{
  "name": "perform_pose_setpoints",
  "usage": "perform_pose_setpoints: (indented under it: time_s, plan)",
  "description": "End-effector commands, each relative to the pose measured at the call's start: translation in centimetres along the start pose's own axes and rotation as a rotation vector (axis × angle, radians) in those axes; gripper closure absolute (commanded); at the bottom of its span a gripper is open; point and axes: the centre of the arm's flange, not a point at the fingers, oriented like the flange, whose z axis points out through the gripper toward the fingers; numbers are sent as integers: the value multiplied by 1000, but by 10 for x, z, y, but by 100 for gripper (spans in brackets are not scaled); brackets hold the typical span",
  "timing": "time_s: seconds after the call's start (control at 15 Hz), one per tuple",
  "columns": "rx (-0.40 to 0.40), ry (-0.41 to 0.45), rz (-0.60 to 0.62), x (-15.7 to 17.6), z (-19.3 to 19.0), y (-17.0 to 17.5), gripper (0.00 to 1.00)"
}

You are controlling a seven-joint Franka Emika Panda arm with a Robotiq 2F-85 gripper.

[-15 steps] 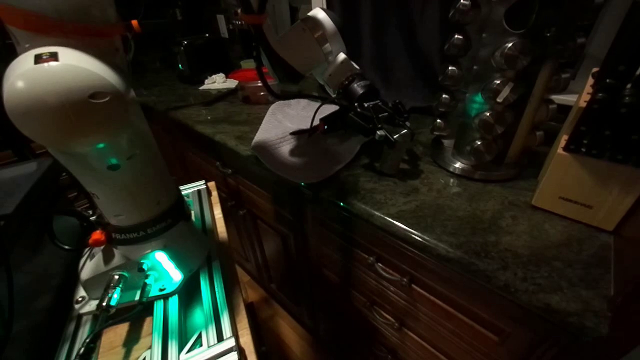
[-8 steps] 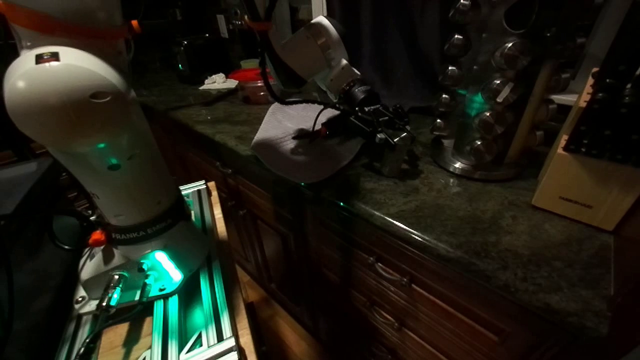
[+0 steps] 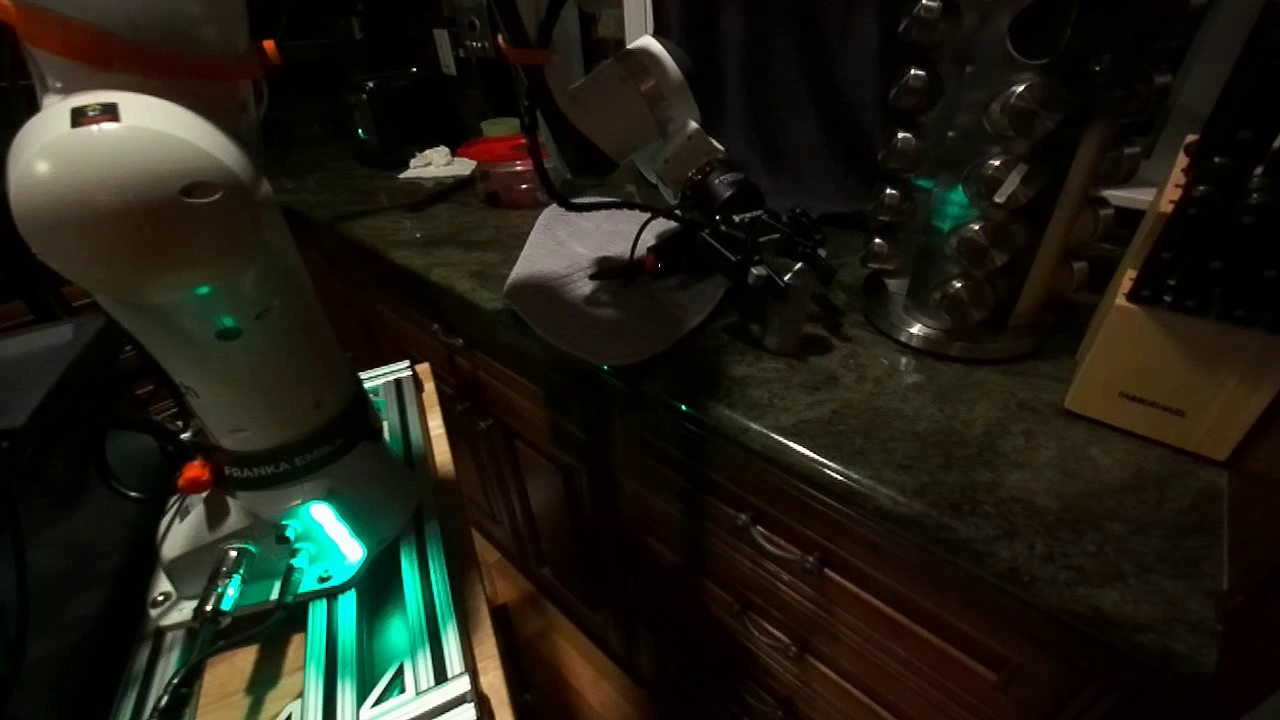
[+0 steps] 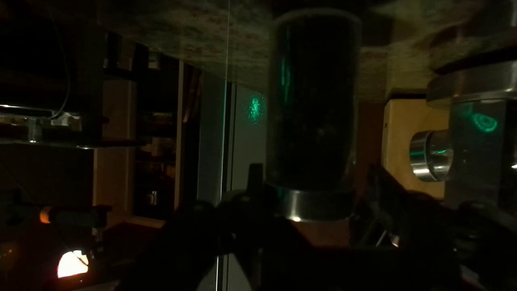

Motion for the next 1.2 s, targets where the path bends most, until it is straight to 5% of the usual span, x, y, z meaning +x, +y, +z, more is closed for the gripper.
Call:
perform_pose_setpoints:
  time_s: [0.0, 0.47, 0.93, 1.13]
  plan:
    - [-14, 6, 27, -5, -5, 0, 2]
    - [12, -35, 52, 36, -17, 11, 0]
    - [72, -102, -70, 115, -35, 31, 0]
    - [162, -160, -155, 153, -40, 41, 0]
